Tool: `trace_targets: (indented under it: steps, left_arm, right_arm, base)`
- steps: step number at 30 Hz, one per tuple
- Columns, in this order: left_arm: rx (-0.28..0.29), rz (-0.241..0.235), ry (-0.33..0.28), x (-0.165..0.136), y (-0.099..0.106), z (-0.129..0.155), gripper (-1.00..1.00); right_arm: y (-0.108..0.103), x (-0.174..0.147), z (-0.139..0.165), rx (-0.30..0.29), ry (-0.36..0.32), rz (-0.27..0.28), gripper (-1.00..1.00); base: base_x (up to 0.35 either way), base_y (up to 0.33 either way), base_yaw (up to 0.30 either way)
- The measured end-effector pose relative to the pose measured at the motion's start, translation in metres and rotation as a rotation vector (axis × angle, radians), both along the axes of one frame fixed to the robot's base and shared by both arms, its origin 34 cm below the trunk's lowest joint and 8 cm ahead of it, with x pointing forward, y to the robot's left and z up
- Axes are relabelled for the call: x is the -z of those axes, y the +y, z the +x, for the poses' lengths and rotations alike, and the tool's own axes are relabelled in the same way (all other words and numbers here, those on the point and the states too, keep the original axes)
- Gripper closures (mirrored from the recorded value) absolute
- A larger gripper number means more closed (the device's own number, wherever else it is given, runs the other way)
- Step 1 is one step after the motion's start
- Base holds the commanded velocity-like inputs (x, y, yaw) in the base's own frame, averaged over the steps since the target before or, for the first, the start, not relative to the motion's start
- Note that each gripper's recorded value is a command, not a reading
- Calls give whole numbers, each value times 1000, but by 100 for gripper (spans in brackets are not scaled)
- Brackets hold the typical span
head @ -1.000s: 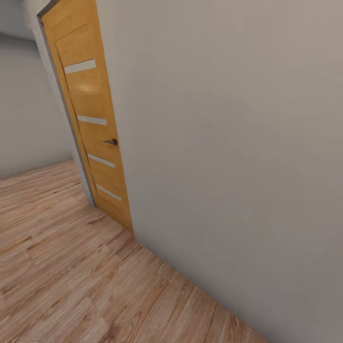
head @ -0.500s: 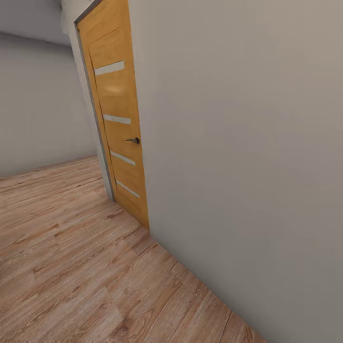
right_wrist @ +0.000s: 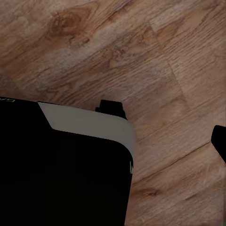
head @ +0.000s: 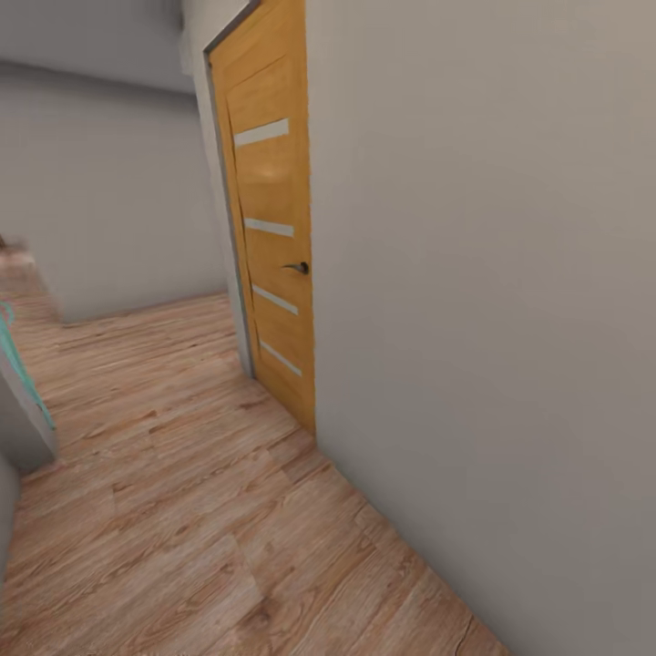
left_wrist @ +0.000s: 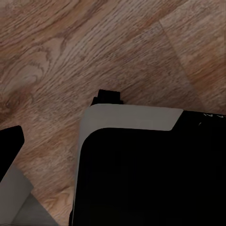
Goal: Move the two storage containers from the living room to the garage. In the garage, place one container on the floor and stack the other container on top of it (either order is fine).
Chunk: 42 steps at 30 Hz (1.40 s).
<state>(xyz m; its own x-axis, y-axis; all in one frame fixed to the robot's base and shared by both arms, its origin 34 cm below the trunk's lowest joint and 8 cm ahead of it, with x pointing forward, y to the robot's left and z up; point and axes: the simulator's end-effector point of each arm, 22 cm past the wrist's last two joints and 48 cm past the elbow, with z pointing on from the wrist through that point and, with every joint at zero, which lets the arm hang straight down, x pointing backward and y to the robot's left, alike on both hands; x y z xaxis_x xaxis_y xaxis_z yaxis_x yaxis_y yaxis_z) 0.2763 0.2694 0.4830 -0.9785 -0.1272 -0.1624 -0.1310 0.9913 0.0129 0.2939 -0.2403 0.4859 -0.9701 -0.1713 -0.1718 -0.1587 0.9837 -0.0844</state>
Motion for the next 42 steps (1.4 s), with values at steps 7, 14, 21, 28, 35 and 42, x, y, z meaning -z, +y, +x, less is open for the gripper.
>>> trace_targets:
  steps: [7, 14, 21, 28, 35, 42]
  left_arm:
    - [0, 0, 0, 0, 0, 0, -100]
    - [0, 0, 0, 0, 0, 0, -100]
    - [0, 0, 0, 0, 0, 0, -100]
    - [0, 0, 1, 0, 0, 0, -100]
    - [0, 0, 1, 0, 0, 0, -100]
    - [0, 0, 0, 0, 0, 0, -100]
  right_arm:
    - [0, 0, 0, 0, 0, 0, -100]
    - [0, 0, 0, 0, 0, 0, -100]
    - [0, 0, 0, 0, 0, 0, -100]
    - [0, 0, 0, -1, 0, 0, -100]
    - [0, 0, 0, 0, 0, 0, -100]
    - [0, 0, 0, 0, 0, 0, -100]
  base:
    - [0, 0, 270]
    - [0, 0, 270]
    - [0, 0, 270]
    - [0, 0, 270]
    - [0, 0, 270]
    - [0, 0, 270]
